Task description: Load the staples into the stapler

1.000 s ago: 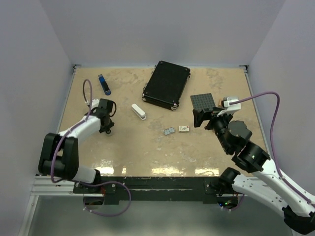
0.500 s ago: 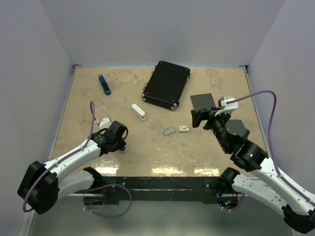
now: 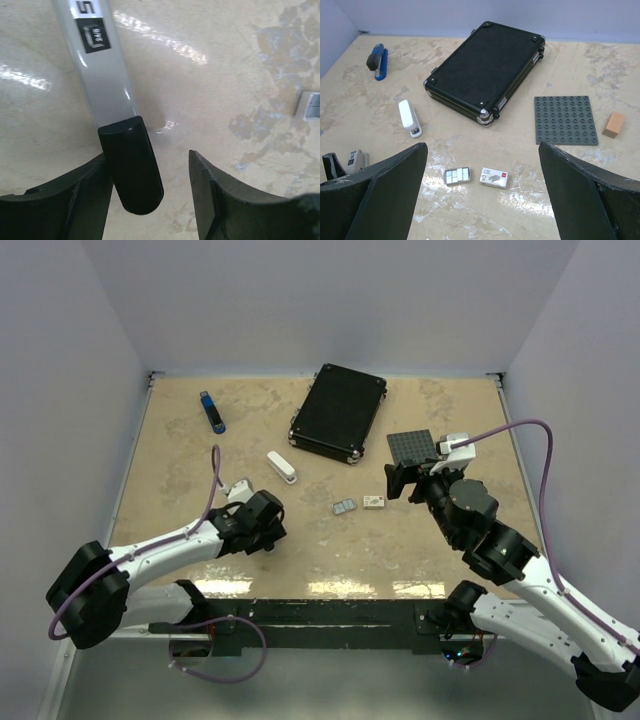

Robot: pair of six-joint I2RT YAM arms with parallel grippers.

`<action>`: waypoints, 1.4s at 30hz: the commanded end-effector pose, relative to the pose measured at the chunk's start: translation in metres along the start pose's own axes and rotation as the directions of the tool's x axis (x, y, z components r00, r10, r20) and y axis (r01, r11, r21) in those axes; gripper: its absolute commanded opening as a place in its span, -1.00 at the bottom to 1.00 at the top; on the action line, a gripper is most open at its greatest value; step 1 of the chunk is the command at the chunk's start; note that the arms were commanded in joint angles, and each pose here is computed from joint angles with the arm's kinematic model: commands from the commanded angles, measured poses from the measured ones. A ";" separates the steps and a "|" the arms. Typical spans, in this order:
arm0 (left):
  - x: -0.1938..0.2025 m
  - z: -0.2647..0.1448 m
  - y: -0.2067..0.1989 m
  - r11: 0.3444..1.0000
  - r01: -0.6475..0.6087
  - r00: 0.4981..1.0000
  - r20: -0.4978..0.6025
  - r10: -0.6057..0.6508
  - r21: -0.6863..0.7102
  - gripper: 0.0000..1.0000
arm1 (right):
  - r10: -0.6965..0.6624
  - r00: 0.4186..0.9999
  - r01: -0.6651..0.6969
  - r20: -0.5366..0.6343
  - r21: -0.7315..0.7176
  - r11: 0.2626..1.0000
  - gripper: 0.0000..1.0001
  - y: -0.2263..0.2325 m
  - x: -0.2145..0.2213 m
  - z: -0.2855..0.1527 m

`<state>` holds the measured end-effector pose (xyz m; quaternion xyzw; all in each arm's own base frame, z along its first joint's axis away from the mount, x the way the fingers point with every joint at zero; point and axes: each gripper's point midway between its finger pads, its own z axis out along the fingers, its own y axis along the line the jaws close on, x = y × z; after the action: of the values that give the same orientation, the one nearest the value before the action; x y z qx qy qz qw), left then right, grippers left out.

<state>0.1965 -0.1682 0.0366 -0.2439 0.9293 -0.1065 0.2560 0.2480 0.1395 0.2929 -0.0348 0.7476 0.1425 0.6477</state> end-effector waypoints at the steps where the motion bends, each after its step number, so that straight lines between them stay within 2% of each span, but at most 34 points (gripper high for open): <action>1: -0.008 -0.013 -0.055 0.987 0.055 0.998 0.002 -0.056 0.149 0.28 | 0.015 0.999 -0.014 0.042 -0.013 1.000 0.97 0.004 -0.019 -0.002; 6: -0.004 -0.018 -0.089 0.975 0.026 1.000 -0.004 -0.026 0.221 0.29 | 0.014 0.999 -0.013 0.041 -0.013 1.000 0.97 0.004 -0.018 -0.001; 12: -0.004 -0.030 -0.103 0.969 -0.061 0.998 0.040 0.053 0.241 0.35 | 0.007 0.999 -0.004 0.045 -0.079 0.997 0.97 0.014 -0.020 -0.004; 15: -0.017 -0.045 -0.101 0.957 -0.137 0.988 0.107 0.113 0.254 0.43 | 0.002 0.998 0.007 0.065 -0.138 0.990 0.97 0.024 -0.024 -0.006; 18: -0.041 -0.064 -0.101 0.911 -0.318 0.936 0.238 0.258 0.261 0.55 | -0.020 0.997 0.037 0.074 -0.231 0.972 0.97 0.039 -0.024 -0.009; 19: -0.048 -0.067 -0.097 0.864 -0.452 0.876 0.291 0.384 0.222 0.56 | -0.027 0.997 0.046 0.070 -0.283 0.958 0.97 0.048 -0.023 -0.012; 21: -0.062 -0.077 -0.097 0.802 -0.569 0.798 0.356 0.486 0.181 0.56 | -0.053 0.995 0.078 0.087 -0.328 0.942 0.97 0.055 -0.023 -0.014; 22: -0.067 -0.078 -0.093 0.707 -0.696 0.690 0.391 0.609 0.125 0.57 | -0.054 0.994 0.084 0.096 -0.344 0.935 0.97 0.058 -0.024 -0.015; 24: -0.067 -0.080 -0.096 0.574 -0.808 0.570 0.428 0.701 0.136 0.64 | -0.059 0.991 0.101 0.121 -0.383 0.918 0.97 0.063 -0.025 -0.020; 25: -0.069 -0.078 -0.093 0.464 -0.880 0.458 0.440 0.772 0.102 0.67 | -0.060 0.989 0.109 0.132 -0.402 0.909 0.97 0.066 -0.026 -0.022; 27: -0.061 -0.067 -0.087 0.344 -0.927 0.375 0.411 0.831 0.150 0.71 | -0.062 0.983 0.133 0.171 -0.446 0.885 0.97 0.072 -0.031 -0.029; 28: -0.064 -0.063 -0.084 0.247 -0.961 0.276 0.415 0.867 0.124 0.72 | -0.065 0.981 0.142 0.180 -0.454 0.880 0.97 0.072 -0.031 -0.031; 30: -0.059 -0.052 -0.074 0.161 -0.977 0.203 0.390 0.898 0.137 0.75 | -0.065 0.978 0.155 0.199 -0.479 0.864 0.97 0.076 -0.033 -0.036; 31: -0.061 -0.049 -0.073 0.102 -0.988 0.141 0.398 0.907 0.117 0.77 | -0.062 0.976 0.158 0.209 -0.484 0.860 0.97 0.076 -0.035 -0.038; 33: -0.060 -0.046 -0.075 0.048 -0.991 0.097 0.427 0.899 0.124 0.80 | -0.062 0.975 0.163 0.214 -0.493 0.855 0.97 0.077 -0.034 -0.040; 34: -0.060 -0.046 -0.076 -0.012 -0.993 0.040 0.442 0.896 0.114 0.81 | -0.067 0.975 0.165 0.210 -0.495 0.853 0.97 0.078 -0.032 -0.039; 36: -0.050 -0.044 -0.078 -0.093 -0.982 -0.008 0.456 0.890 0.165 0.83 | -0.070 0.976 0.167 0.206 -0.504 0.848 0.97 0.080 -0.032 -0.039; 37: -0.049 -0.043 -0.078 -0.137 -0.977 -0.048 0.455 0.889 0.166 0.82 | -0.079 0.978 0.169 0.195 -0.508 0.844 0.97 0.081 -0.029 -0.037; 42: -0.039 -0.022 -0.070 -0.239 -0.942 -0.144 0.360 0.922 0.235 0.77 | -0.089 0.979 0.173 0.185 -0.514 0.840 0.97 0.083 -0.027 -0.035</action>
<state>0.2398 -0.1983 0.1006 0.5304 0.7704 -0.0637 0.3480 0.2009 0.2022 0.3267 -0.2378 0.6419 0.2931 0.6675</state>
